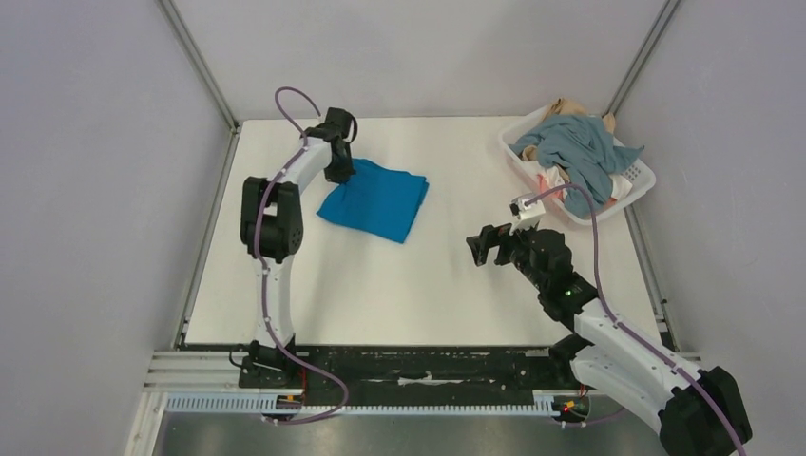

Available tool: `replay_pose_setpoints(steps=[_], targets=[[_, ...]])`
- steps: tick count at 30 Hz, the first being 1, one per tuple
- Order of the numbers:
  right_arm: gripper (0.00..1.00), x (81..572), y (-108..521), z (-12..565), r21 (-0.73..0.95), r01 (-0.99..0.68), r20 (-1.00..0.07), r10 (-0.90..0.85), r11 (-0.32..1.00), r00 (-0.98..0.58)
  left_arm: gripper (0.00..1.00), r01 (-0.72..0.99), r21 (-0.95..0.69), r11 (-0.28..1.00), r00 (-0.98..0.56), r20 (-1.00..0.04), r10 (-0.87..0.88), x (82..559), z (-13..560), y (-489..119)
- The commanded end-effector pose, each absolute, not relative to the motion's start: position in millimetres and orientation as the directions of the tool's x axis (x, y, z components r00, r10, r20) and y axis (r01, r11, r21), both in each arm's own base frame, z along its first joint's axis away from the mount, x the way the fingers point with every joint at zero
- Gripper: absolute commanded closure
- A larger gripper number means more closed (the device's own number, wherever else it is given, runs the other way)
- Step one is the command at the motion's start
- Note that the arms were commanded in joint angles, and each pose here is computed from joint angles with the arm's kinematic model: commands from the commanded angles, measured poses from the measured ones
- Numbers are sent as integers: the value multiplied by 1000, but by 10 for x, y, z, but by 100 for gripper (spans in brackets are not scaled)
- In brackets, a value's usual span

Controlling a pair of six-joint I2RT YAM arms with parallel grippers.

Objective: Fold and stack the t-shirts
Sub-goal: Put the neatly folded tshirt into the corner of the board with the left arm

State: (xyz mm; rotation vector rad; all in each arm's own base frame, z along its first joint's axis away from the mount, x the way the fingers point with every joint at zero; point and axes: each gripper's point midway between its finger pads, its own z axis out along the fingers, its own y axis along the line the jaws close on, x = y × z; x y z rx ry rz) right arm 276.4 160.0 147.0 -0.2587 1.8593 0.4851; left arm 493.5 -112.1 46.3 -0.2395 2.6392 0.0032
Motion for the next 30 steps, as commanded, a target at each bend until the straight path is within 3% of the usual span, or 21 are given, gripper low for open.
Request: replay_pose_setpoints(steps=[1,7,16,30], targets=[[2,2868,1419,1688,148,-333,-966,64,931,-250,98,-107,146,983,-904,-427,-35,5046,420,-473],[2,2927,1294,1692,117,-272,-975,57,955,-216,98,-210,204,956,-900,-422,-107,5359,441,299],[2,2961,1262,1581,97,-246,-967,33,964,-251,98,-368,121,922,-789,-566,-240,5767,535,1197],[2,3005,1187,1501,67,-197,-959,9,978,-282,98,-414,61,908,-683,-680,-266,6083,660,1685]])
